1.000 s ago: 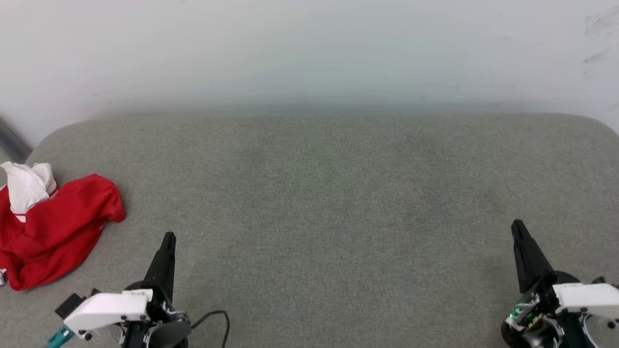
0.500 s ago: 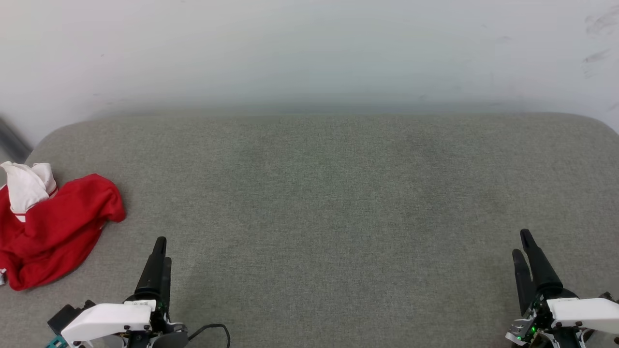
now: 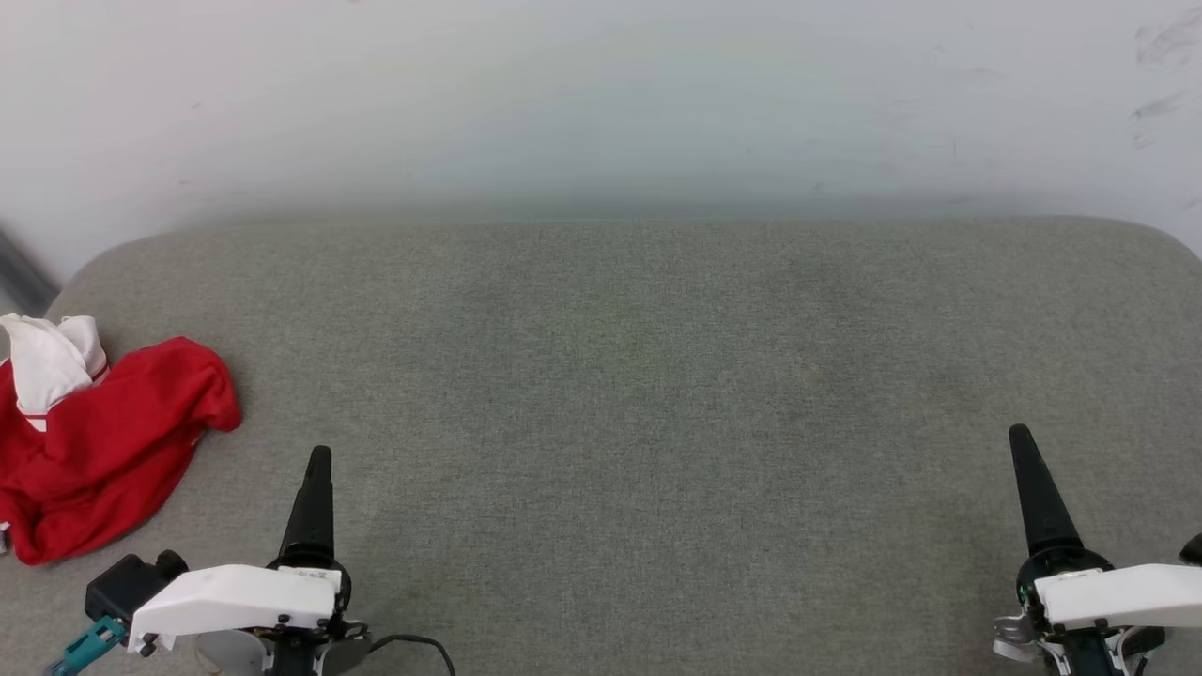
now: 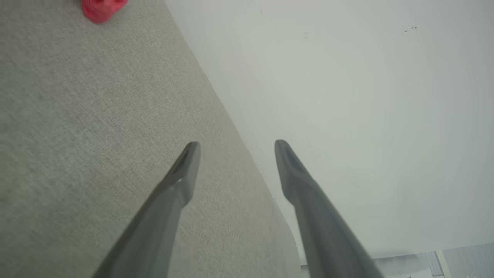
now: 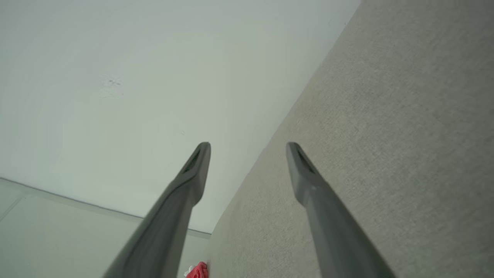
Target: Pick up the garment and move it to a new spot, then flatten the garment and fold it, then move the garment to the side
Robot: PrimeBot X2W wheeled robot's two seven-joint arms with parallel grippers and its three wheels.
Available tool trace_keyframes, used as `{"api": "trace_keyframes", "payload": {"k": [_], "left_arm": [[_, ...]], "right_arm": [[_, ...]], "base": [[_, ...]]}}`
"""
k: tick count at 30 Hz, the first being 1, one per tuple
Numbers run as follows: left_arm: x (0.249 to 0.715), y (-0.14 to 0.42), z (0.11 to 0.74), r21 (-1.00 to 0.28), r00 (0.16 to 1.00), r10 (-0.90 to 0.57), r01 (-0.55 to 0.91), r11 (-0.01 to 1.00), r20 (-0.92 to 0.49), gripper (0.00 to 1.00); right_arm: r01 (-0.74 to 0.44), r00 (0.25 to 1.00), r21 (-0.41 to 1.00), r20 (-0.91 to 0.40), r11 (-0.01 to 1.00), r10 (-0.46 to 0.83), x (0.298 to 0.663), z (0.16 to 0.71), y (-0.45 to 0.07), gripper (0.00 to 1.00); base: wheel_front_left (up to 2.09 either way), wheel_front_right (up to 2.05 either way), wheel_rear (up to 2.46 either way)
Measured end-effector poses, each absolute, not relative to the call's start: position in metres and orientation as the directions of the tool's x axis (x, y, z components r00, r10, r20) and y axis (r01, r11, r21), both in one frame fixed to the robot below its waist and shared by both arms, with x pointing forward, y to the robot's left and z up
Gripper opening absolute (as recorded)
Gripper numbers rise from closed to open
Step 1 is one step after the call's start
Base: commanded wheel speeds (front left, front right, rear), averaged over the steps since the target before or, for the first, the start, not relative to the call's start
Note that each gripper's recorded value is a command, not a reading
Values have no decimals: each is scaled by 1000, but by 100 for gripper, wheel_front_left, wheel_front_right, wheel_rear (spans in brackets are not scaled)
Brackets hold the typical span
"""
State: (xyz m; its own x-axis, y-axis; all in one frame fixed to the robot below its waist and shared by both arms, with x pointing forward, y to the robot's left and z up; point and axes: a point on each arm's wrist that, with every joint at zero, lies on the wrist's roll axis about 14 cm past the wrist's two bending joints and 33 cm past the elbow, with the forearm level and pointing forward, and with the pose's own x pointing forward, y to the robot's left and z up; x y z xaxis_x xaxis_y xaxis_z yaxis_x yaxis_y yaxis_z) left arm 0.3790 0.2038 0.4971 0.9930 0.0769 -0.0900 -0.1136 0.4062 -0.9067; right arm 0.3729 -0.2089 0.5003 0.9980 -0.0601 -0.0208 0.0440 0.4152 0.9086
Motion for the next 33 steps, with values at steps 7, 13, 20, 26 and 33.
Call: {"api": "trace_keyframes", "payload": {"k": [7,13,20,26,33], "left_arm": [[379,201,499,-830,992,90,-126,544,-92,100],[377,198,496,-750,990,97,-139,646,-99,100],[377,193,494,-645,991,95,-135,752,-97,100],[377,188,494,-564,992,90,-127,816,-92,100],[378,185,495,-476,993,92,-119,871,-80,100]], "right_arm": [[21,999,823,2,567,-41,372,507,-202,100],[10,1000,742,10,671,-26,371,508,-197,100],[9,1000,655,7,756,-18,369,505,-194,100],[3,1000,583,12,813,-12,369,504,-193,100],[-2,1000,504,17,864,-8,367,503,-192,100]], "base": [[0,0,0],[0,0,0],[0,0,0],[0,0,0],[0,0,0]]}}
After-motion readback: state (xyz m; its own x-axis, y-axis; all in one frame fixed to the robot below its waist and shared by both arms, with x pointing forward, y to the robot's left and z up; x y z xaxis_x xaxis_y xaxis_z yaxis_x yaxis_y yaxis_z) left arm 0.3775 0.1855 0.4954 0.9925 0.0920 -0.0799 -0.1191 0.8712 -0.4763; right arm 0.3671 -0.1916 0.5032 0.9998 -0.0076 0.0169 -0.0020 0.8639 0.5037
